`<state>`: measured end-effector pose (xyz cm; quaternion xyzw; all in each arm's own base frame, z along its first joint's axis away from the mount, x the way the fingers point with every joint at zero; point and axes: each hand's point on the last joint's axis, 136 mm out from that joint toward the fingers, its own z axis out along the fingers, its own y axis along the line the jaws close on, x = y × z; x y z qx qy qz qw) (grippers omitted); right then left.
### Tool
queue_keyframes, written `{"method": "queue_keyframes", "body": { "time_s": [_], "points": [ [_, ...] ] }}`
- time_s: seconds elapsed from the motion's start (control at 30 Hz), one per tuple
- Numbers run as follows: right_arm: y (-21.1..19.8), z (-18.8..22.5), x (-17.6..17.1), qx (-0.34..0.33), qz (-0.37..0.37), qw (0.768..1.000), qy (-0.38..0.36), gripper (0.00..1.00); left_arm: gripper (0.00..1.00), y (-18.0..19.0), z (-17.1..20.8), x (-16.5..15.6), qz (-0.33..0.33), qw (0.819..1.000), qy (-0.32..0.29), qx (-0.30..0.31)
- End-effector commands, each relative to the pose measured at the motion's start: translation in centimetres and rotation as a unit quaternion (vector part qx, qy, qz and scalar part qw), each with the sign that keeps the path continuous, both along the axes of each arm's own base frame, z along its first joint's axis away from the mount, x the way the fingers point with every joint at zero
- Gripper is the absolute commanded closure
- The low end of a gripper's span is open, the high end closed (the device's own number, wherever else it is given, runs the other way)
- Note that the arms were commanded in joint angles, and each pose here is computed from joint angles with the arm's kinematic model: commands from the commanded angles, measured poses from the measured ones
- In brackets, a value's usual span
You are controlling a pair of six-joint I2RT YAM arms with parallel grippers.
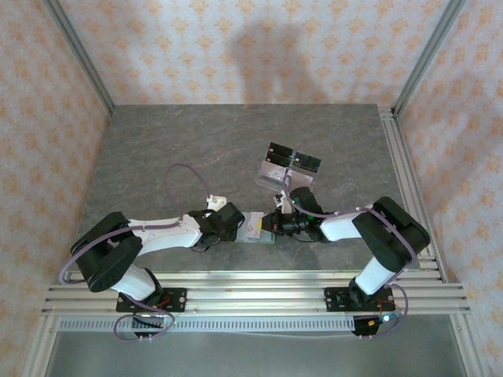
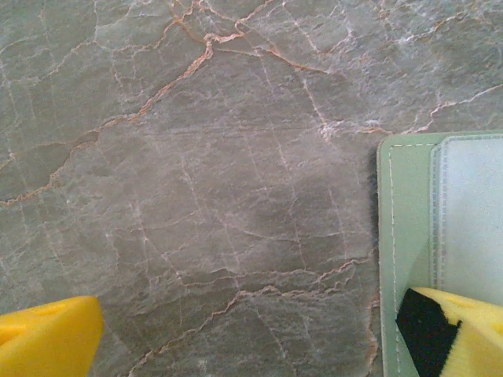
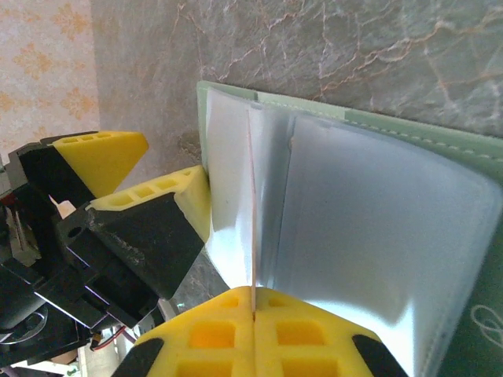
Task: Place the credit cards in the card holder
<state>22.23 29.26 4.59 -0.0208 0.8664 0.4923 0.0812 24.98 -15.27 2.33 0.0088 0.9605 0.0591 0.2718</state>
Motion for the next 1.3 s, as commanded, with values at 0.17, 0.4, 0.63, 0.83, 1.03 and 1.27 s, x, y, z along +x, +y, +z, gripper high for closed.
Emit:
{"method": "queue_keyframes", "body": {
  "time_s": [0.17,0.4,0.63,0.83,1.03,1.27],
  "points": [
    [0.0,-1.0,-0.8,0.003,0.005,1.0,0.004,1.0,0.0,0.6,-1.3,-0.7,0.002,1.0,0.014,0.019],
    [-0.1,-1.7,-0.9,-0.002,0.007,1.0,0.01,1.0,0.0,0.6,-1.3,-0.7,0.001,1.0,0.013,0.02],
    [0.0,-2.6,-0.9,-0.011,0.012,1.0,0.017,1.0,0.0,0.5,-1.4,-0.6,0.001,1.0,0.014,0.019],
    [0.2,-2.9,-1.0,-0.011,0.021,1.0,0.018,1.0,0.01,0.5,-1.3,-0.6,0.0,1.0,0.013,0.02],
    [0.3,-2.4,-1.4,0.009,0.037,0.999,0.005,1.0,0.01,1.4,-0.7,-0.6,0.016,0.999,0.006,0.036],
    [0.6,-1.8,-1.4,0.028,0.039,0.999,-0.001,1.0,0.01,1.7,0.1,-0.4,0.025,0.999,0.0,0.048]
  ]
}}
